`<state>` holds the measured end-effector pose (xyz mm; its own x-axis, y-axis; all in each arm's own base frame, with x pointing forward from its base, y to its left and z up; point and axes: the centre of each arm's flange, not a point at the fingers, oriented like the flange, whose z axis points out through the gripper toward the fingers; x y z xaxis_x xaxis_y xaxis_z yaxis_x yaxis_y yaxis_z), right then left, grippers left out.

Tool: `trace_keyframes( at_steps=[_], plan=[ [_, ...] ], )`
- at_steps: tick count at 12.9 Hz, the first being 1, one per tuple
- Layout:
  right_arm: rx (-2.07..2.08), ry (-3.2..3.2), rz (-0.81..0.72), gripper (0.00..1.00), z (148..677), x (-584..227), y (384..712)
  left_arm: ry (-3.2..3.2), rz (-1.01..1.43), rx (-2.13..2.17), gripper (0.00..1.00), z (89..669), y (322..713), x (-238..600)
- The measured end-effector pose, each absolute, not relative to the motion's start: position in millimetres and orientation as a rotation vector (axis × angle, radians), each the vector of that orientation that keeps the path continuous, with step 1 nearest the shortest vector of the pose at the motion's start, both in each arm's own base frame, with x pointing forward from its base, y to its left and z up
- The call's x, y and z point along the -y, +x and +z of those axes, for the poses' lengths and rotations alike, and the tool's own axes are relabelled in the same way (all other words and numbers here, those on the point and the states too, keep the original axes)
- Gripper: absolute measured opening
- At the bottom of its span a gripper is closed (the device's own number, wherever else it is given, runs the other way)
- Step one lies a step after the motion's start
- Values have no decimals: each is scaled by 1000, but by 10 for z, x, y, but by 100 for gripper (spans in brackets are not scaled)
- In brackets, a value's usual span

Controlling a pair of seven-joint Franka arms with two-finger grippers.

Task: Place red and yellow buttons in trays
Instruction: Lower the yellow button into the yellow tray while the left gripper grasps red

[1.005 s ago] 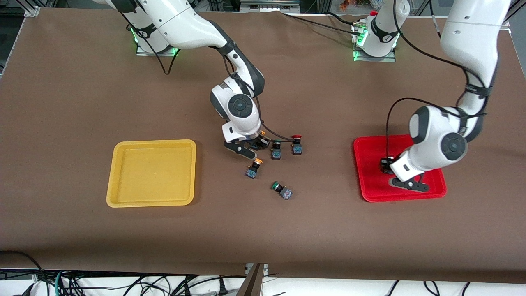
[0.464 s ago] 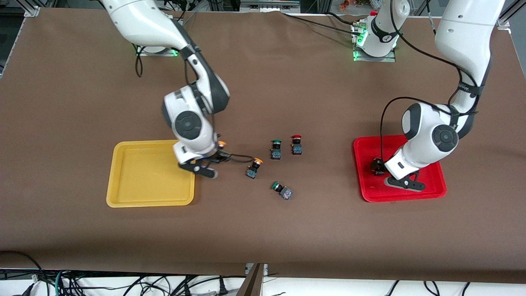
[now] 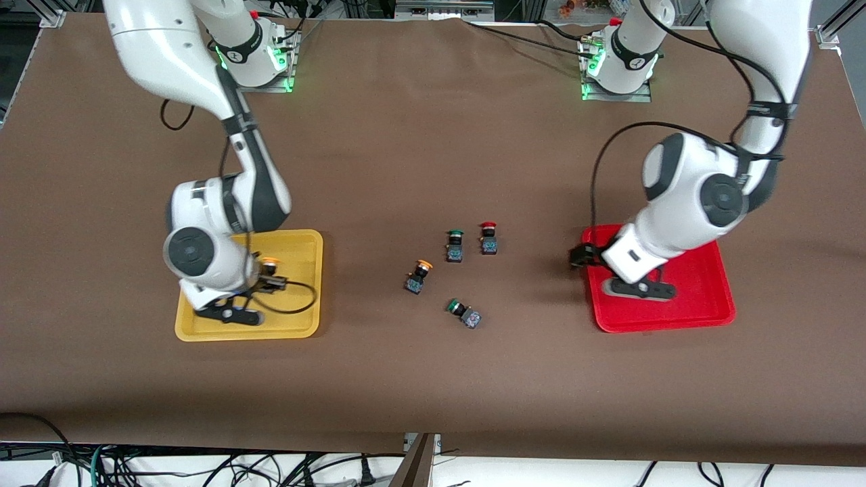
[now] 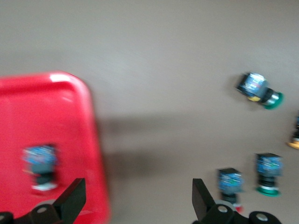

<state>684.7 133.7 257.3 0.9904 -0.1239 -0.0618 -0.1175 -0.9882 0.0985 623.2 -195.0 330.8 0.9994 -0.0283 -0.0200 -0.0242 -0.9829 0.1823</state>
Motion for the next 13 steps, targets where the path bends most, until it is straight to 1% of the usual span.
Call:
trace_keyframes(
  at_steps=[2,4,8,10,13],
  plan=[
    [118,3045,-108,41,2428,-824,6939,2958,-107,9,100,3032,6042,2500],
    [113,3044,-112,41,2285,-480,6974,2950,-110,-17,100,2665,5908,2927],
    [116,3045,-83,41,2075,-399,6929,3005,-143,-28,100,2084,5671,3329],
    [118,3044,-88,41,2003,-385,6886,3042,-153,-21,100,1944,5568,3450],
    [119,3043,-92,41,1991,-382,6877,3059,-154,-14,100,1889,5485,3565]
  ],
)
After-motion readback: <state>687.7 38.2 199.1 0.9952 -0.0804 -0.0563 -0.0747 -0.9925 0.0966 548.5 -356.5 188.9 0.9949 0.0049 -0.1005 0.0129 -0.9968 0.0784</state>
